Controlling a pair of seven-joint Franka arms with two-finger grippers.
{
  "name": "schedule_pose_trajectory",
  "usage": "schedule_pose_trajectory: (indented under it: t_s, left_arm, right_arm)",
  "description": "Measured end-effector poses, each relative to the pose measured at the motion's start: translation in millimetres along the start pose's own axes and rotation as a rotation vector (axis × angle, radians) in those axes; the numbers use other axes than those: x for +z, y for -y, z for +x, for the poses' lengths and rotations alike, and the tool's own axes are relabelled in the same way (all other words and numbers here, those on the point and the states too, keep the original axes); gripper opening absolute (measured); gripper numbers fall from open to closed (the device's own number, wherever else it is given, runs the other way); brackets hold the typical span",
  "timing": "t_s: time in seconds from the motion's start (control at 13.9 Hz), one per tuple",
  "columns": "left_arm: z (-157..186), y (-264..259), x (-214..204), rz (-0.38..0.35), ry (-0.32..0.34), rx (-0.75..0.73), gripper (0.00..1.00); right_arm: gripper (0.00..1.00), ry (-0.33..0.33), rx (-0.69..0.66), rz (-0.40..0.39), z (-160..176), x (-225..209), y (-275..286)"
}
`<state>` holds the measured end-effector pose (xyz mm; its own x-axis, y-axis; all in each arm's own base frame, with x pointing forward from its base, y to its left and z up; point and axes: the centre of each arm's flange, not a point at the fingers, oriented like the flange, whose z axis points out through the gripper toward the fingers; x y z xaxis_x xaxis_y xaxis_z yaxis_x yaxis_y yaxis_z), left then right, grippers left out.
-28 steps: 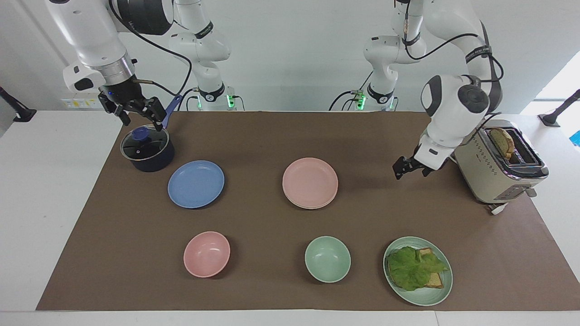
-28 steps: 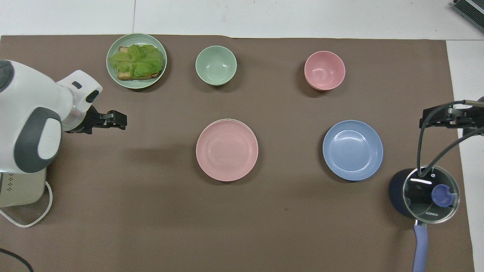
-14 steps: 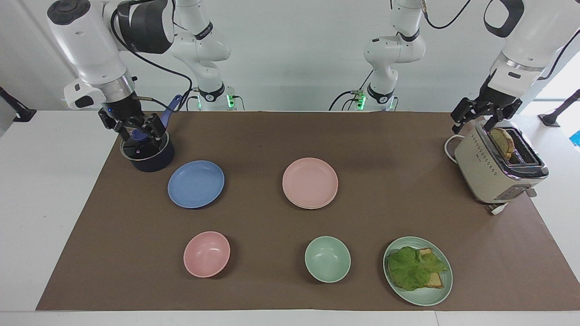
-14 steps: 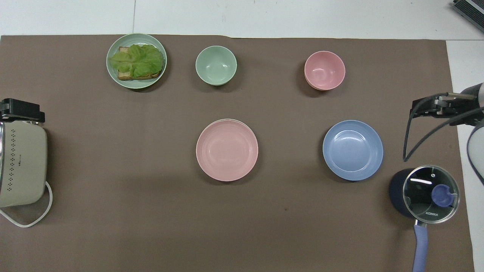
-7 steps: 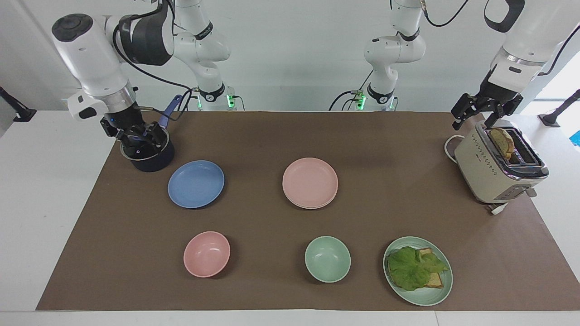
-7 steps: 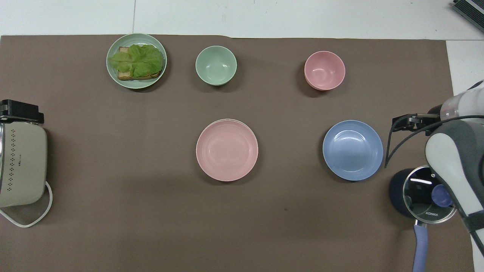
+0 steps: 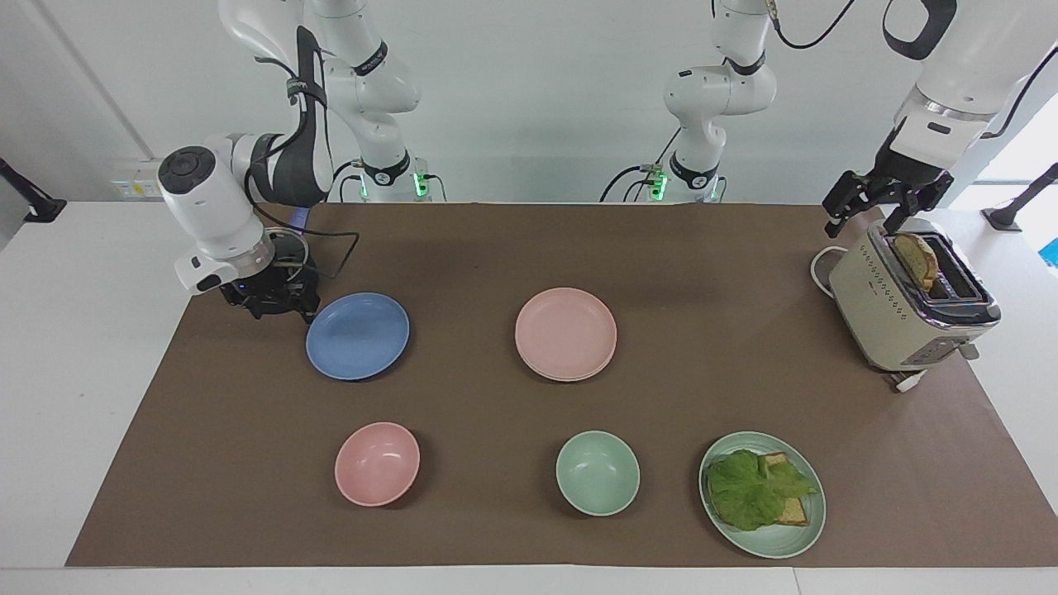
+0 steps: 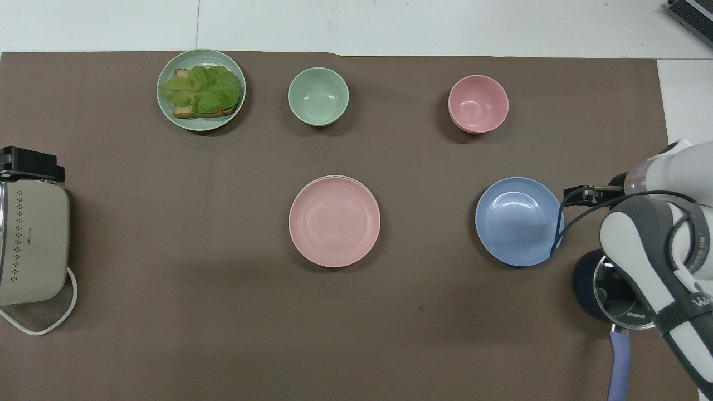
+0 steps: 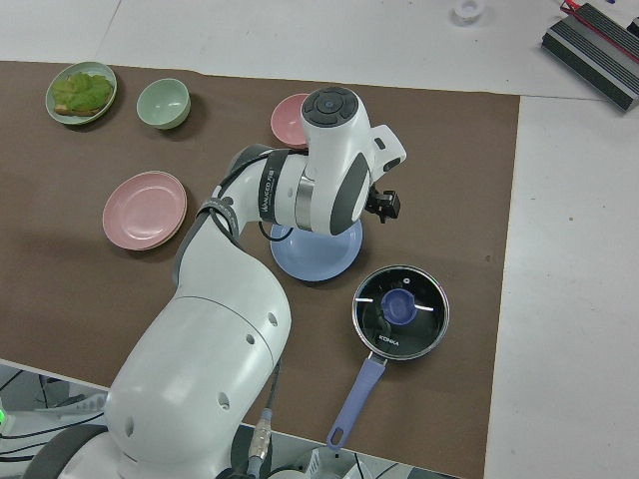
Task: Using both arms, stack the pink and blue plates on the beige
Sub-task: 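Reach the right gripper to the blue plate rim and grasp it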
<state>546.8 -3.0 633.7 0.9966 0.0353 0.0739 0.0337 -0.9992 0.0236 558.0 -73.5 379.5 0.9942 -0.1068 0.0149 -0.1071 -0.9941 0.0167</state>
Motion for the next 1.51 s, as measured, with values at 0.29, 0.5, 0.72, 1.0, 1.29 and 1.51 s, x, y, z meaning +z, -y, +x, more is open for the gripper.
schedule_pose_trajectory:
  t_s: [0.29, 0.5, 0.72, 1.0, 1.29, 1.51]
  left_arm:
    - [0, 0, 0, 0.0, 0.0, 0.0, 1.0]
    - [0, 0, 0, 0.0, 0.0, 0.0, 1.0]
    - [0, 0, 0, 0.0, 0.0, 0.0, 1.0]
    - [0, 0, 0, 0.0, 0.0, 0.0, 1.0]
    - [0, 0, 0, 0.0, 0.0, 0.0, 1.0]
    - [0, 0, 0, 0.0, 0.0, 0.0, 1.0]
  right_arm:
    - [1.0, 0.007, -0.007, 0.002, -7, 41, 2]
    - [1.0, 0.0, -0.036, 0.003, -17, 64, 3]
    - [0.86, 0.006, -0.039, 0.004, -23, 77, 3]
    - [0.6, 0.006, -0.045, 0.005, -23, 77, 6]
    - [0.12, 0.006, -0.046, 0.006, -20, 74, 7]
    - [0.05, 0.043, -0.015, 0.041, -13, 54, 8]
